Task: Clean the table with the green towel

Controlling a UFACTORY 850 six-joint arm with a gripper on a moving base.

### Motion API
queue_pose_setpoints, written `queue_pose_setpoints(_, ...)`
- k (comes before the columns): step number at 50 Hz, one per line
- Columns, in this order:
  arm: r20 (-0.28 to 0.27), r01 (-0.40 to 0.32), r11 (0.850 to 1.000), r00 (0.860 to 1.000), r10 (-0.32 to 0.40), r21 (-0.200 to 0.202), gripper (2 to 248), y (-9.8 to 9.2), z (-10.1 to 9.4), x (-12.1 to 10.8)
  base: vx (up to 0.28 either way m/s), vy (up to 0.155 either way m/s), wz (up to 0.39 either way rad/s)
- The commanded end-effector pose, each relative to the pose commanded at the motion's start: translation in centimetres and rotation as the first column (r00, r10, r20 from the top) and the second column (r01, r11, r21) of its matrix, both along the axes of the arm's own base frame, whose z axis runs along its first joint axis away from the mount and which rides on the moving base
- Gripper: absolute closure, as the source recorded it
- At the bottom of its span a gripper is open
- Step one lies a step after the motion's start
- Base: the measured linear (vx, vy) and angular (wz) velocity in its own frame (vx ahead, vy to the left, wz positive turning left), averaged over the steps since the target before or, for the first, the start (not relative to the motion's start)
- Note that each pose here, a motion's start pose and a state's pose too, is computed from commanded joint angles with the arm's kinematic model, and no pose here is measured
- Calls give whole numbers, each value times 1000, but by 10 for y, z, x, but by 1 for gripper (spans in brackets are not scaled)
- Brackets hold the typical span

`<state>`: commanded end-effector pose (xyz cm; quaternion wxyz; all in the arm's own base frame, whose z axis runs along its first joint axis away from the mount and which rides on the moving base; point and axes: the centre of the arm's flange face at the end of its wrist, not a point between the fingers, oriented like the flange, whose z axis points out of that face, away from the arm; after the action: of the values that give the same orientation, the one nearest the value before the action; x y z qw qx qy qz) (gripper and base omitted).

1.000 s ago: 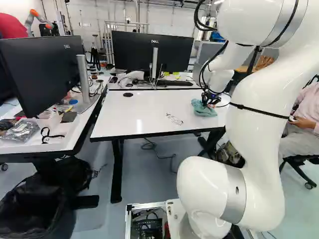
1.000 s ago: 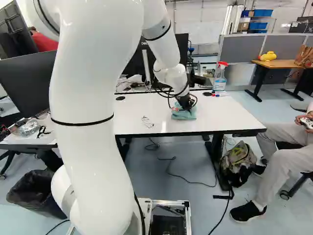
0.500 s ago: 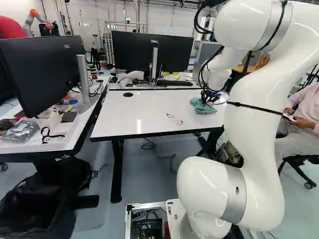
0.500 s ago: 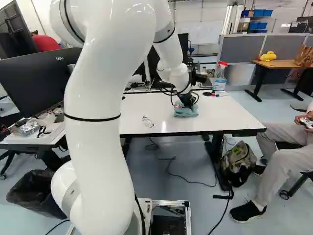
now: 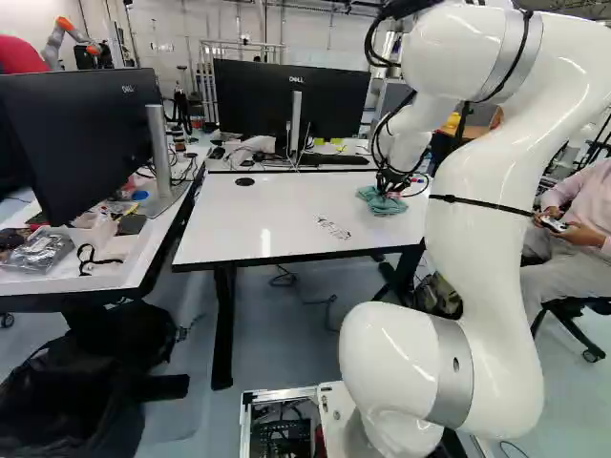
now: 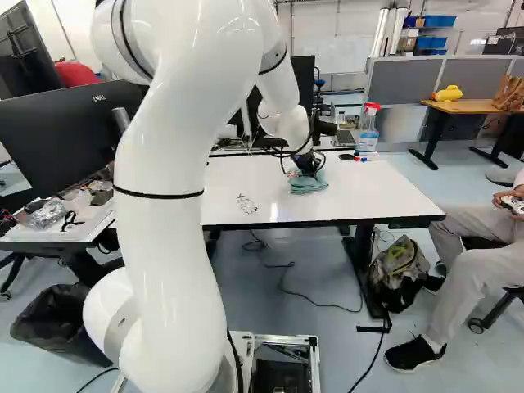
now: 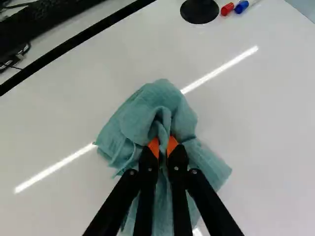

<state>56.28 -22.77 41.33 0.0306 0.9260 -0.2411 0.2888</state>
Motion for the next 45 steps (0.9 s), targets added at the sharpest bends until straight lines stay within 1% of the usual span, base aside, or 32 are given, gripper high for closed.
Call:
queue_pose_setpoints(10, -10, -11, 1000, 1000, 11, 4, 212, 12, 1, -13, 0, 0, 0)
queue_pose_setpoints(20, -21, -8, 1000, 1000, 8, 9, 212, 18, 2, -31, 0, 0, 0)
queue_pose_setpoints(34, -33, 13, 1000, 999, -13, 14, 212, 15, 3, -56, 0, 0, 0)
queue_pose_setpoints(41, -36, 32, 999, 999, -31, 15, 212, 8, 3, -66, 0, 0, 0)
queue_pose_setpoints(45, -36, 43, 999, 998, -42, 14, 212, 2, 3, -67, 0, 0, 0)
